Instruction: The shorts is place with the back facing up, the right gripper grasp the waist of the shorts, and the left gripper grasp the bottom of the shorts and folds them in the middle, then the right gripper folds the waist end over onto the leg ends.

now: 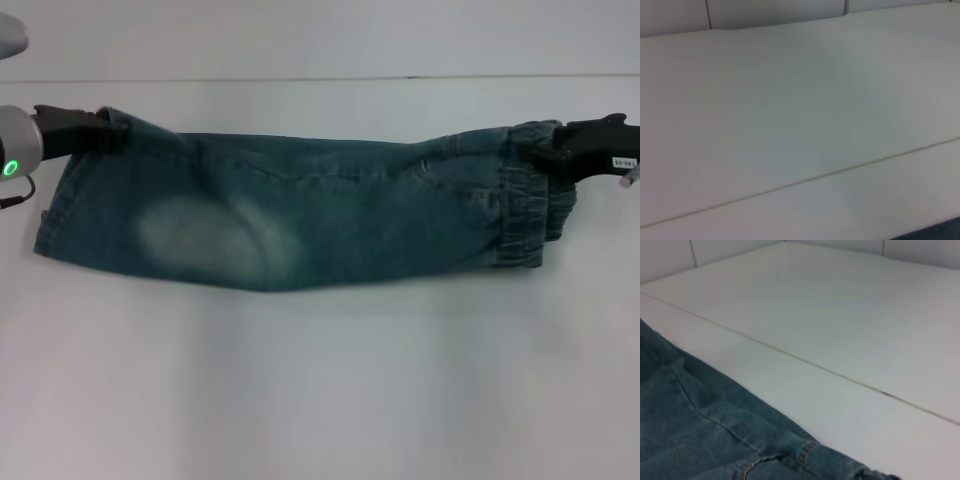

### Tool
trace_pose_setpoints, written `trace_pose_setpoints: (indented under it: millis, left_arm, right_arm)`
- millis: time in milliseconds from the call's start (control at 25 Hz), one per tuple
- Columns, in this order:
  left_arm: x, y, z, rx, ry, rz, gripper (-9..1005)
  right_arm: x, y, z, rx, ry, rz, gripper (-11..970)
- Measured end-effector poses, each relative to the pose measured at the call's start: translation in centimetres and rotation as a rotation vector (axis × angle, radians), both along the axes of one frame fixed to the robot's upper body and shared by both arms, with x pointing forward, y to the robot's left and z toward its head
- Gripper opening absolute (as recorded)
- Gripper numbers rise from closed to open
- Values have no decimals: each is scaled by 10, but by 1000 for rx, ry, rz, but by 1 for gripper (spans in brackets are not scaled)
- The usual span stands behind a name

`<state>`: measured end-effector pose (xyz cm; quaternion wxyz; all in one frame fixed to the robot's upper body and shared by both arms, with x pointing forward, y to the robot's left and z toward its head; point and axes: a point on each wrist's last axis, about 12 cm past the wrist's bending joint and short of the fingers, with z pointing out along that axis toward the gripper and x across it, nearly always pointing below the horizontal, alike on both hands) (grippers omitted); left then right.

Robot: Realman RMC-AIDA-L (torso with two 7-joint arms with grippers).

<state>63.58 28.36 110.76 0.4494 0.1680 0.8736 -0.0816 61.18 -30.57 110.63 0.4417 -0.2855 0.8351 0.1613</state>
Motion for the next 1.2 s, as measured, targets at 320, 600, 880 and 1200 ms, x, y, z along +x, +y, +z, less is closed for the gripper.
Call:
trace_pose_setpoints:
  millis: [320, 600, 880, 1200]
  left_arm:
    - [2, 7, 3, 33, -31, 31, 290]
    - [1, 11, 2, 32, -36, 47, 618]
    - [1, 8, 1, 28, -36, 42, 892]
    - [1, 2, 1, 20, -34, 18, 921]
  right_arm:
    - [-1, -6, 0, -11, -5, -26, 427]
    - [-8, -12, -3, -36, 21, -30, 742]
    - [-12, -10, -5, -29, 51, 7, 927]
    - [-14, -12, -4, 44, 75, -32, 922]
